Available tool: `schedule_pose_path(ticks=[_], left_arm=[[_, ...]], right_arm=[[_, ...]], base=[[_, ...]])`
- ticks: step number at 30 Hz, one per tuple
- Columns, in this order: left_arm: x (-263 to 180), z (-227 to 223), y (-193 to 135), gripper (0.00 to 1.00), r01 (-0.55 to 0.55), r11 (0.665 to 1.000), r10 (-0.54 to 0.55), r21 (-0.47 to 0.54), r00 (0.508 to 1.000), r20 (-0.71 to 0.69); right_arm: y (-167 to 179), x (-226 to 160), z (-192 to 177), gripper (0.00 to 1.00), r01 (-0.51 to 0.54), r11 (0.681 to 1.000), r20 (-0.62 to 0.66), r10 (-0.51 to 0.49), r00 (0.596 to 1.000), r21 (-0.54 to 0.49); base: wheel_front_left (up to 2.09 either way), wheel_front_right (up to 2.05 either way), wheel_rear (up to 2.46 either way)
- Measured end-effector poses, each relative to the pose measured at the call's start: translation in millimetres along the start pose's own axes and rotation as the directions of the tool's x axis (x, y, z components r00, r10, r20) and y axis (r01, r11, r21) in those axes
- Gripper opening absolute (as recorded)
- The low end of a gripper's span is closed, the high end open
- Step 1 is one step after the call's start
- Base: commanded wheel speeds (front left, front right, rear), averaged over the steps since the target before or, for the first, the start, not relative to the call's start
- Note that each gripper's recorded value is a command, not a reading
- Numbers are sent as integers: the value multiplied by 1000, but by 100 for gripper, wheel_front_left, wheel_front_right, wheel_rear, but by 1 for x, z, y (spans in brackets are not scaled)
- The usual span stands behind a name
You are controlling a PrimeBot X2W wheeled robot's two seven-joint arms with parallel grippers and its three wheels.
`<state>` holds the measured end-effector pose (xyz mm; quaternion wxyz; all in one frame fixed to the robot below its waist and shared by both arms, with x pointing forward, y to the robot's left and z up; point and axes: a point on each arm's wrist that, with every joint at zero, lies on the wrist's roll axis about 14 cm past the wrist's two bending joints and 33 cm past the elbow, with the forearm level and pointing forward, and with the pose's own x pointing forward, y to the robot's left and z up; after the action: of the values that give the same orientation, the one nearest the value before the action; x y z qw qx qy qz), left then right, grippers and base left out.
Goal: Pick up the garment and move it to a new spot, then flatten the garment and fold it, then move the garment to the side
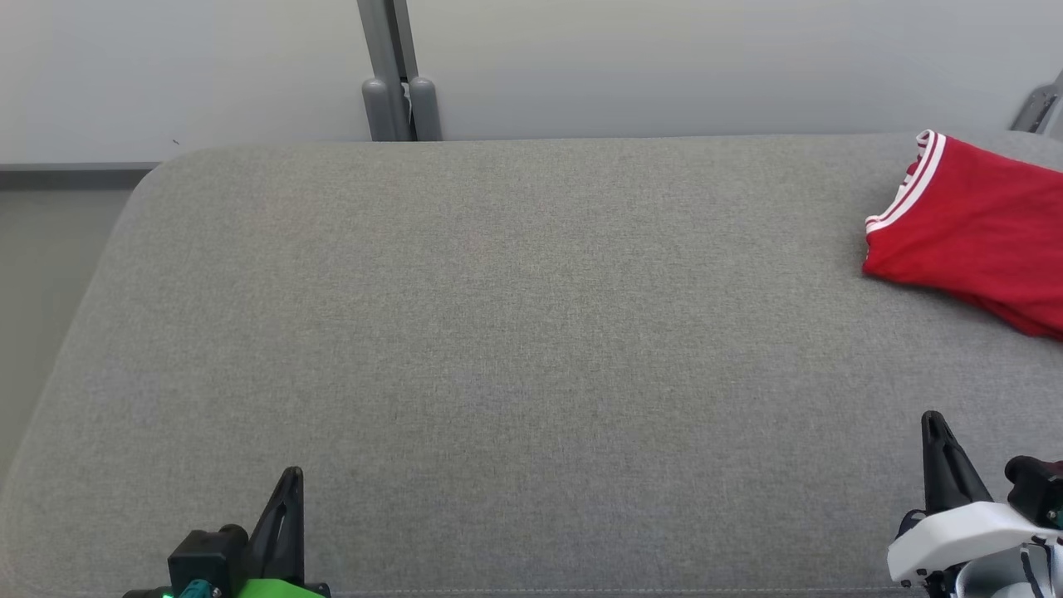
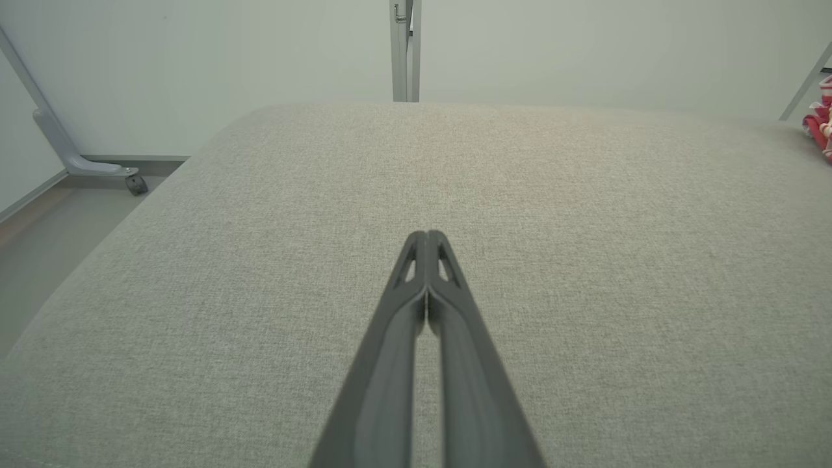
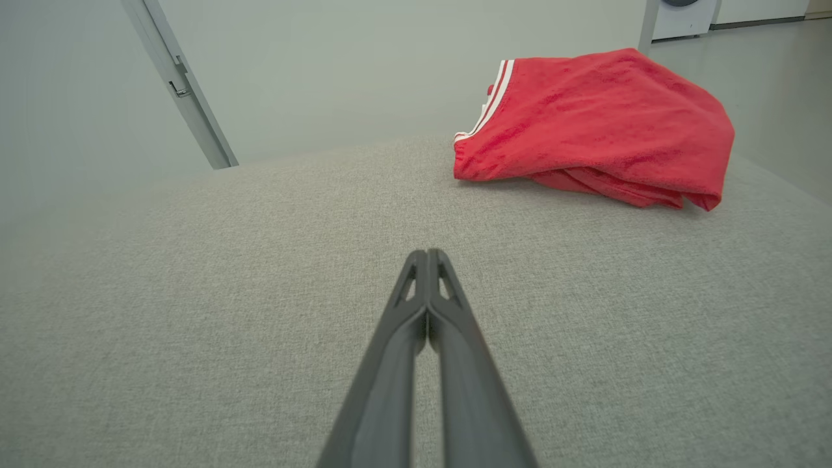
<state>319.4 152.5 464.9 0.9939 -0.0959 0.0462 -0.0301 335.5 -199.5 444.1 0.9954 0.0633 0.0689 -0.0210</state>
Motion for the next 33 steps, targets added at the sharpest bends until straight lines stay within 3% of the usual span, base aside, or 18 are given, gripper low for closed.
schedule_pose_path(ticks=[17, 33], left_arm=[[4, -2, 6, 0, -46, 974, 40, -222, 999, -33], [8, -6, 18, 0, -95, 901, 67, -423, 995, -80]], right_arm=[[-12, 5, -5, 0, 68, 972, -59, -56, 997, 225], [-14, 11, -3, 0, 100, 892, -86, -68, 994, 441]], base=[[0, 0, 0], [0, 0, 0]])
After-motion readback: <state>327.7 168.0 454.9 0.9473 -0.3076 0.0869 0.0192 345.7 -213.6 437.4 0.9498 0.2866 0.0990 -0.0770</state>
